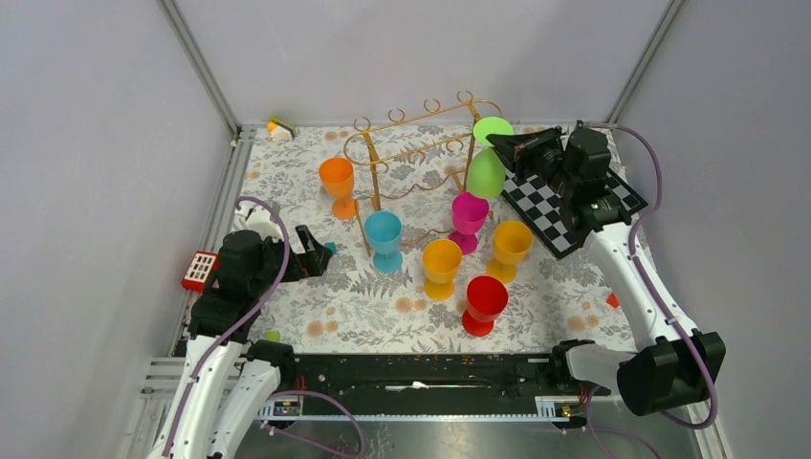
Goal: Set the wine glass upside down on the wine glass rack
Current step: Turn the wine glass upside down at the wine rack.
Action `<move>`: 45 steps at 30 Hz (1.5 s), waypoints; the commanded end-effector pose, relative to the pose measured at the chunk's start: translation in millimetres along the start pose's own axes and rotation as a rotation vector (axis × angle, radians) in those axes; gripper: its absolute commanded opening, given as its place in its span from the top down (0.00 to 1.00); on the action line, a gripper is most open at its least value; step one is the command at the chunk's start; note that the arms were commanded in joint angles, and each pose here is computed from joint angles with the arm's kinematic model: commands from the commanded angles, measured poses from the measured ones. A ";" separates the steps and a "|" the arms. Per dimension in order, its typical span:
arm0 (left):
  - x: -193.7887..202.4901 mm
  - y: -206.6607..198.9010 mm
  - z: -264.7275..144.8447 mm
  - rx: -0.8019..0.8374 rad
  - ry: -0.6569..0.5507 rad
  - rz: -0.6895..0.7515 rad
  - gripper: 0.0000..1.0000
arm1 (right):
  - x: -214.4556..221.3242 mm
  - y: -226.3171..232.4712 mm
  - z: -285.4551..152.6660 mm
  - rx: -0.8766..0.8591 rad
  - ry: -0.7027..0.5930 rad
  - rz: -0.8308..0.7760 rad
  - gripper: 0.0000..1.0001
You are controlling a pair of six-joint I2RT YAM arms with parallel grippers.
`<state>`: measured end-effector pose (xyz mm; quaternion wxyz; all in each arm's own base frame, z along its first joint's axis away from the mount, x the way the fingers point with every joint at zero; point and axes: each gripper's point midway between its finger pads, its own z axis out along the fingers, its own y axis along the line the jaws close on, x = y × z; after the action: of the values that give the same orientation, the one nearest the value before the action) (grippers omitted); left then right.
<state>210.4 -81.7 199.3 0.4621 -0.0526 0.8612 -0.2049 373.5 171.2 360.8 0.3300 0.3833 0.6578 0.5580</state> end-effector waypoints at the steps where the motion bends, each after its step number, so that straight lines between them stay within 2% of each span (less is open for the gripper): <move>1: -9.6 -6.6 2.6 0.030 -0.030 0.013 0.01 | -5.7 27.4 -2.5 -0.082 -0.024 -0.025 1.00; 12: -9.3 -7.5 3.2 0.036 -0.025 0.013 0.01 | -13.3 23.9 -3.6 -0.065 -0.060 -0.039 1.00; 30: -8.3 -7.4 4.4 0.035 -0.018 0.013 0.01 | -11.3 21.5 11.6 -0.062 -0.018 -0.006 1.00; 38: -8.3 -7.0 4.6 0.034 -0.018 0.013 0.01 | -9.5 19.4 10.7 -0.037 -0.009 -0.009 0.79; 45: -7.5 -8.7 4.9 0.042 -0.012 0.013 0.01 | -5.0 14.0 6.0 0.027 0.014 -0.033 0.68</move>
<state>211.8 -83.7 194.5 0.4505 -0.0514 0.8671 -0.2063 387.1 171.5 352.1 0.3182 0.3951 0.6675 0.5450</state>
